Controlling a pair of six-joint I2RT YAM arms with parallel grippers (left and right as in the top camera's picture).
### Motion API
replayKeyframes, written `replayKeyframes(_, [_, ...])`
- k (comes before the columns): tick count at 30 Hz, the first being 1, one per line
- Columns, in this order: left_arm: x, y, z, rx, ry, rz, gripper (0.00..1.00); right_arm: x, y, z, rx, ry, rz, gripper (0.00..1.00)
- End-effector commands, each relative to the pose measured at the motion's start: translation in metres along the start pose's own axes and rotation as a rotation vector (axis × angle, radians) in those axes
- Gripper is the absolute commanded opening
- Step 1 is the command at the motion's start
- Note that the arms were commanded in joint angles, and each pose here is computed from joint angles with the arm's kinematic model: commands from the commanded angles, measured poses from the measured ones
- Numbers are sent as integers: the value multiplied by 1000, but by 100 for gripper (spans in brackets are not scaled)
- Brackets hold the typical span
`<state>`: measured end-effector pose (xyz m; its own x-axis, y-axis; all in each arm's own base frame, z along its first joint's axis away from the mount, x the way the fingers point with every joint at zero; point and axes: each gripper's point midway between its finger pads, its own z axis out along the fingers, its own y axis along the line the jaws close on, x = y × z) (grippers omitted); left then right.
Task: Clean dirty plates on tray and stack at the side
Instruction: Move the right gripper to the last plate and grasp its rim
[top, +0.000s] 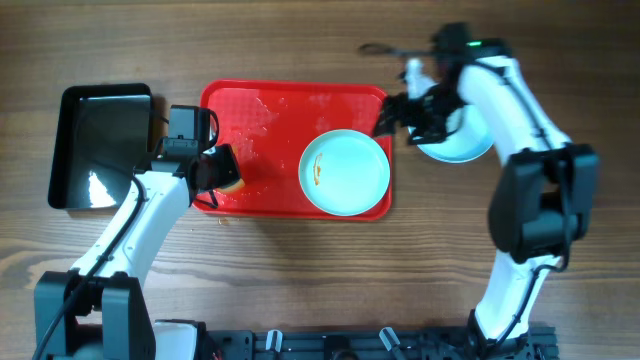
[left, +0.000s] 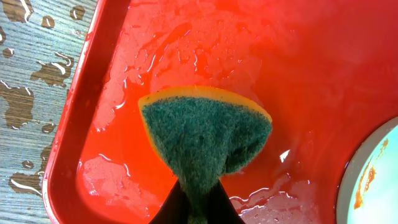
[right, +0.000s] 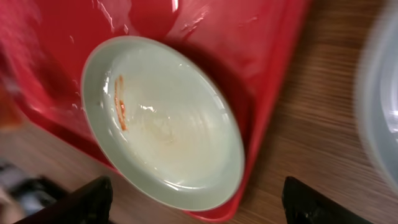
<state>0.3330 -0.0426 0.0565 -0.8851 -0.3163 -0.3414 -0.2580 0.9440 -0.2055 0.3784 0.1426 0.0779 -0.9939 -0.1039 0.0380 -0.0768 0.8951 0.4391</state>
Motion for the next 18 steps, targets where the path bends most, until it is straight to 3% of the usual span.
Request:
replayKeyframes(1, [3, -1, 3, 11, 14, -9, 4, 4, -10, 5, 355, -35, -21, 86])
replayKeyframes(3, [4, -1, 3, 11, 15, -9, 4, 6, -8, 8, 486, -64, -3, 83])
replayKeyframes(6, [4, -1, 3, 10, 15, -9, 4, 14, 5, 16, 509, -52, -2, 78])
replayKeyframes(8, [4, -1, 3, 10, 15, -9, 4, 22, 11, 19, 513, -46, 48, 68])
replayKeyframes(10, [3, -2, 3, 11, 14, -9, 4, 19, 16, 21, 510, -59, 37, 64])
replayKeyframes(14, [4, -1, 3, 10, 15, -9, 4, 1, 18, 22, 514, -108, -73, 52])
replayKeyframes(18, [5, -1, 3, 9, 19, -10, 4, -20, 23, 32, 497, -139, -243, 51])
